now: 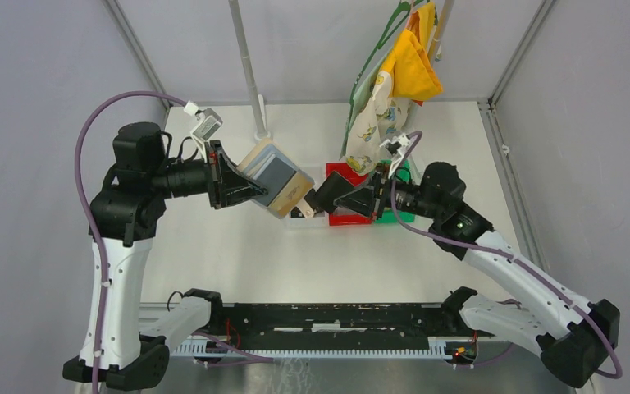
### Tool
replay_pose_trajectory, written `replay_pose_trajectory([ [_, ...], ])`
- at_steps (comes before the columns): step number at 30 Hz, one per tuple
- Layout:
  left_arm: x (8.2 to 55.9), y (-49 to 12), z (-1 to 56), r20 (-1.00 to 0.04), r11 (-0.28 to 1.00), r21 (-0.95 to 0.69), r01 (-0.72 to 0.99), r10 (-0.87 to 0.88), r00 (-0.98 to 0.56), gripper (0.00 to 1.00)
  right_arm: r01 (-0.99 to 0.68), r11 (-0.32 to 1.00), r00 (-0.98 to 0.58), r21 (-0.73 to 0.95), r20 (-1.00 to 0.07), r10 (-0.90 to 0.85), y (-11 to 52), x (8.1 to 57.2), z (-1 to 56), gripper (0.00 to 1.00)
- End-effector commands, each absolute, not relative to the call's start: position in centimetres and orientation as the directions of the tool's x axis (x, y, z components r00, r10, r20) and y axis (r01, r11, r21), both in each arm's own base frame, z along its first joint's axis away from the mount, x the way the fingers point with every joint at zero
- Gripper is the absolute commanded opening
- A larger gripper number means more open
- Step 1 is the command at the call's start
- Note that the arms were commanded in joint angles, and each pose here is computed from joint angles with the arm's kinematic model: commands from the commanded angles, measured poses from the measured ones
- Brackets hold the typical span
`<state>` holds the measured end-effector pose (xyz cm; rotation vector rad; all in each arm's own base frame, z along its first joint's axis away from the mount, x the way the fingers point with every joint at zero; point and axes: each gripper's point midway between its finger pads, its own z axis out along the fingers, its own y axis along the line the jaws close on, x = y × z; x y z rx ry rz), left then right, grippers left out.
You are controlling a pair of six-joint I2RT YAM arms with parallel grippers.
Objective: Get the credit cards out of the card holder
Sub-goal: Place the credit card in the storage box.
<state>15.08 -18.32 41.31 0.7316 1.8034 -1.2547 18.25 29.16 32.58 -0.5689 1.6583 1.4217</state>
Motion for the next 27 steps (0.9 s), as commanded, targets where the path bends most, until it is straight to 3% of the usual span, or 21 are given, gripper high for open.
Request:
replay_pose_trajectory([
  [1, 16.3, -16.9, 41.4, -0.935, 0.459, -0.272, 0.846, 0.08, -0.345, 0.07, -0.805, 0.313, -0.513, 0.503, -0.856, 0.057, 29.5, 19.9, 30.5, 0.0],
  [4, 15.3, -16.7, 41.2, -0.948, 0.431, -0.212, 0.877, 0.127, -0.291, 0.07, -0.787, 0.387, -0.528, 0.481, -0.849, -0.019, 30.7, 22.9, 27.9, 0.0],
  [14, 12.8, -17.2, 40.6, -0.943, 0.34, -0.25, 0.907, 0.129, -0.308, 0.05, -0.713, 0.586, -0.636, 0.385, -0.707, -0.31, 34.4, 32.3, 16.5, 0.0],
  [27, 12.0, -17.5, 40.9, -0.95, 0.295, -0.24, 0.925, 0.126, -0.287, 0.06, -0.694, 0.637, -0.67, 0.335, -0.624, -0.403, 37.4, 35.1, 9.7, 0.0],
])
